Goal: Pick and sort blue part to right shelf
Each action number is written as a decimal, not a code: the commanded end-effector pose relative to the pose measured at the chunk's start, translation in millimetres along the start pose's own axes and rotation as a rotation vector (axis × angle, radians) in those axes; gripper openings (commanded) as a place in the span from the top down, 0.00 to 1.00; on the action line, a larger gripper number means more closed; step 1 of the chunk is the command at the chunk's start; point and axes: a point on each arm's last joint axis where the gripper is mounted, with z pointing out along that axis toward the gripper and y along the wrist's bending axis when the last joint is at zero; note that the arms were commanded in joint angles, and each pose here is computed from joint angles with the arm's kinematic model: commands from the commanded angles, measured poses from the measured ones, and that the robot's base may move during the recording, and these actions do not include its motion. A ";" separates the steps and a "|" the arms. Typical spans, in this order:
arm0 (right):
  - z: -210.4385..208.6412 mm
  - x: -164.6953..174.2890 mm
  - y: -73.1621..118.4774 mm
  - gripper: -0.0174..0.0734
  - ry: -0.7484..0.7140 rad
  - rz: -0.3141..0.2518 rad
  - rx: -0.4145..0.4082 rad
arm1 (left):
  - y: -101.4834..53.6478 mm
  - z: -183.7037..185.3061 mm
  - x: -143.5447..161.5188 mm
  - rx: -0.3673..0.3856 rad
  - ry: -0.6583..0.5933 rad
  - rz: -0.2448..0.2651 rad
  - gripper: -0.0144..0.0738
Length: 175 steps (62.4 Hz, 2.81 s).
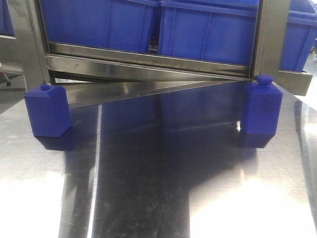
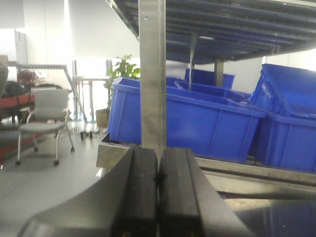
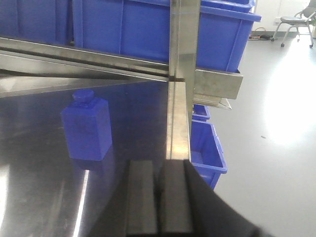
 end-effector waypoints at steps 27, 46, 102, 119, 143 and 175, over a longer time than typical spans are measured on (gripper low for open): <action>-3.5 -17.0 -0.1 0.77 -0.133 -0.003 0.006 | -41.4 116.2 -27.9 0.185 0.663 -0.096 0.14; -3.5 -17.0 -0.1 0.77 -0.133 -0.003 0.006 | -93.4 184.9 -8.6 0.286 0.989 -0.046 0.10; -3.5 -17.0 -0.1 0.77 -0.133 -0.003 0.006 | -131.3 299.7 118.9 0.168 1.459 0.092 0.10; -3.5 -17.0 -0.1 0.77 -0.133 -0.003 0.006 | -132.0 301.7 131.8 0.161 1.494 0.095 0.19; -3.5 -17.0 -0.1 0.77 -0.133 -0.003 0.006 | -132.4 301.2 131.9 0.161 1.507 0.091 0.53; -3.5 -17.0 -0.1 0.77 -0.133 -0.003 0.006 | -120.4 284.7 27.5 0.193 1.228 0.059 0.53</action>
